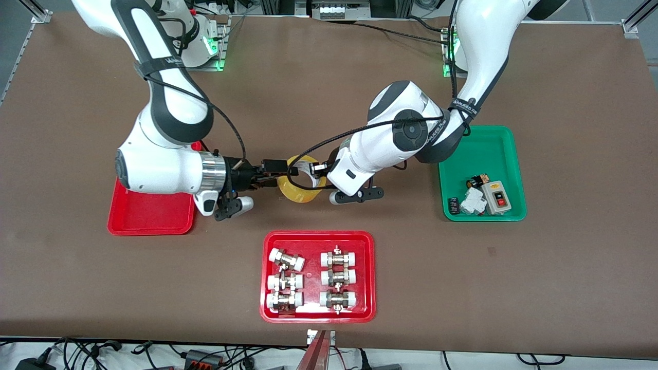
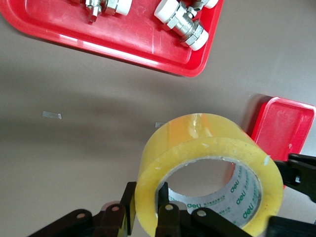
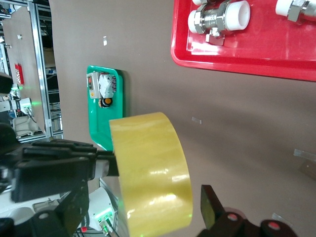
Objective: Left arm passes tape to right arm into tray
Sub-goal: 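Grasp the tape with the right gripper beside the left gripper, then carry the tape to the empty red tray while the left gripper withdraws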
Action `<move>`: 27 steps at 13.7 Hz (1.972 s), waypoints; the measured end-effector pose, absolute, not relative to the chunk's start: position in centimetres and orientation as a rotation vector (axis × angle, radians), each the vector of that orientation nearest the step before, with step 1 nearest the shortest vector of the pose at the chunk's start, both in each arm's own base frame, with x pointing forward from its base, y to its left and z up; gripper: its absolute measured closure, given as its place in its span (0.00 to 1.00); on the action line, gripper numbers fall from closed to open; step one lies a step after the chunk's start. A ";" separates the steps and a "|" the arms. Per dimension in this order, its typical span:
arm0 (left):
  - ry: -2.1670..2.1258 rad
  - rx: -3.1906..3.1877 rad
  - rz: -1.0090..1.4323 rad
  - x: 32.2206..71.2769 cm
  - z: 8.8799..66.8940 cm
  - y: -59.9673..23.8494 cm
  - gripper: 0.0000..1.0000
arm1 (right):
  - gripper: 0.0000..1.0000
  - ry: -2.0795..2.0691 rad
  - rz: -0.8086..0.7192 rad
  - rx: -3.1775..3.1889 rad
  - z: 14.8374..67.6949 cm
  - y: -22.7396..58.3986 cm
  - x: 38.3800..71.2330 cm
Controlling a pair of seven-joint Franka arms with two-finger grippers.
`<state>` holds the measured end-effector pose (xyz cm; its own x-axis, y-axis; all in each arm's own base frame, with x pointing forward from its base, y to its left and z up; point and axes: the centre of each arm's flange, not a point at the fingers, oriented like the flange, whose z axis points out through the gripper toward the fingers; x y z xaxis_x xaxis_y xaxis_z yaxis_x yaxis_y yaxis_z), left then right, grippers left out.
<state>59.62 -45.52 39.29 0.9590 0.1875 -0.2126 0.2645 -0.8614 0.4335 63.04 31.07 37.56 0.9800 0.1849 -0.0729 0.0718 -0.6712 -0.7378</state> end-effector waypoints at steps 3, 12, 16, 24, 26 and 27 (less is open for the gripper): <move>0.323 2.637 -0.224 59.6 39.3 -45.5 0.79 | 0.10 -0.175 0.182 -2.309 37.1 31.1 63.1; 0.316 2.633 -0.211 59.9 39.5 -45.4 0.72 | 0.44 -0.191 0.158 -2.311 37.3 30.5 63.5; 0.263 2.630 -0.182 60.3 40.1 -45.1 0.34 | 0.45 -0.187 0.154 -2.312 37.3 30.3 63.6; 0.092 2.770 -0.191 63.5 43.9 -35.5 0.00 | 0.45 -0.274 0.320 -2.243 36.4 17.4 65.1; -0.011 2.797 -0.223 63.6 45.7 -32.4 0.00 | 0.45 -0.335 0.383 -2.251 35.4 11.3 64.7; -0.063 2.807 -0.244 63.7 46.4 -30.6 0.00 | 0.45 -0.362 0.417 -2.258 34.8 8.3 64.3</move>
